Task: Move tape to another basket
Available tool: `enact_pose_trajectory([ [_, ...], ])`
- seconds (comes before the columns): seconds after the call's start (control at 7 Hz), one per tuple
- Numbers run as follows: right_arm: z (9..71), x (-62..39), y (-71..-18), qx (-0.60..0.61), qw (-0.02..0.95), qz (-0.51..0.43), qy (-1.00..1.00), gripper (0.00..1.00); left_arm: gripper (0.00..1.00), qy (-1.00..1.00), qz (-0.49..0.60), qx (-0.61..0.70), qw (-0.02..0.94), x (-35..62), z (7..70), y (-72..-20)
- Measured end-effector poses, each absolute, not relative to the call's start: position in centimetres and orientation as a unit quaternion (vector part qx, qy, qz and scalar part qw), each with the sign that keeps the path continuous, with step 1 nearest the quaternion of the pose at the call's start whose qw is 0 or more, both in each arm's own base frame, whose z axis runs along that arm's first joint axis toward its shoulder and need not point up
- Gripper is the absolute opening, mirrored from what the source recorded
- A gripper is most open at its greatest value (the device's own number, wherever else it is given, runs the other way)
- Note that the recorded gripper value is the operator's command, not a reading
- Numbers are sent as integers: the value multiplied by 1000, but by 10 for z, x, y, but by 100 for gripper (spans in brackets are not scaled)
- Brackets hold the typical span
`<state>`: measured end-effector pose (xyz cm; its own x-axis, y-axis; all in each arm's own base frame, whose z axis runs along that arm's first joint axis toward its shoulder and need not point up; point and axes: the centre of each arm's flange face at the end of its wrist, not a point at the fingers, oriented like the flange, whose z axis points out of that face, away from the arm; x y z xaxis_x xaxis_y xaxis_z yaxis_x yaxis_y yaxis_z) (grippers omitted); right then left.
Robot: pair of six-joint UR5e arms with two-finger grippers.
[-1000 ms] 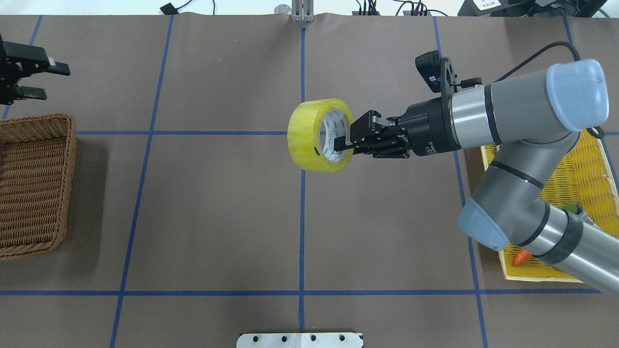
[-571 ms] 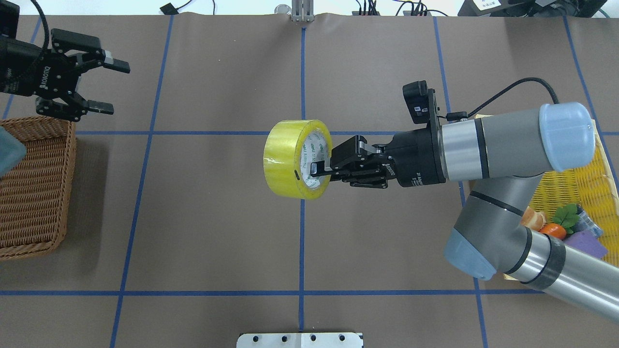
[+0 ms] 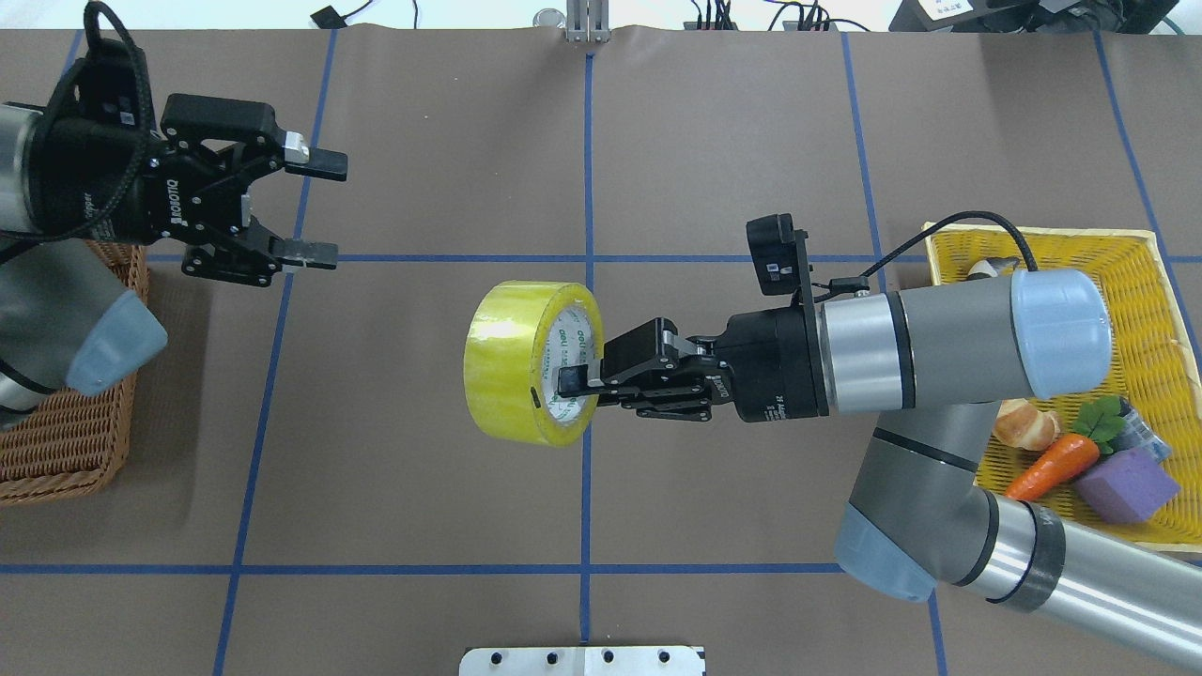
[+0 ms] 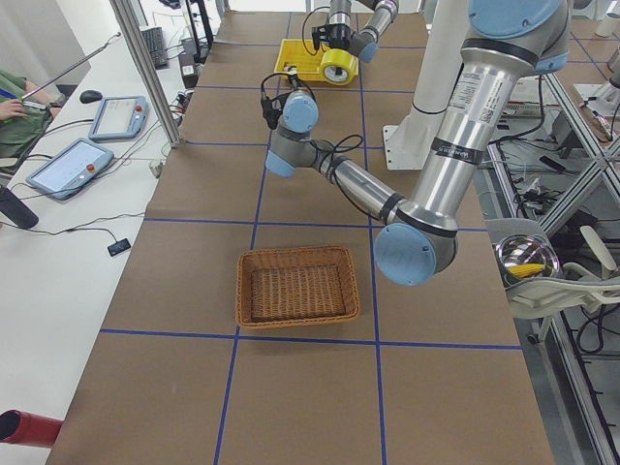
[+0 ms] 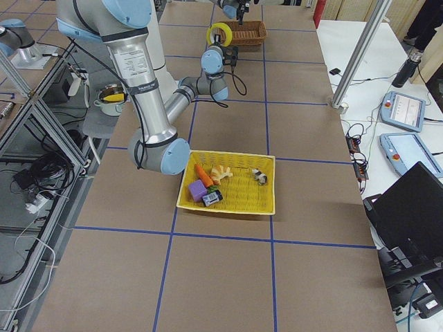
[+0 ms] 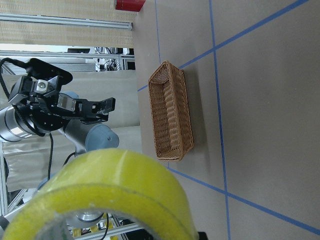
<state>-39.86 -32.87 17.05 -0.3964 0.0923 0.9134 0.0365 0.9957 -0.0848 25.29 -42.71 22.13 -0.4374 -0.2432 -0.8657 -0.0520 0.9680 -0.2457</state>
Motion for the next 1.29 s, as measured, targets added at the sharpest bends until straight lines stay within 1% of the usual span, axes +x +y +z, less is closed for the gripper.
enact_pose_trajectory([
  [0.29, 161, -398, -323, -53, 545, 5, -837, 0, 98, 881, -53, -105, 457, 270, 186, -391],
  [0.57, 146, -390, -319, -50, 532, -8, -845, 0, 98, 904, -43, -114, 409, 283, 169, -366],
  [1.29, 130, -371, -310, -49, 513, -15, -857, 0, 98, 910, -37, -119, 395, 288, 163, -358],
])
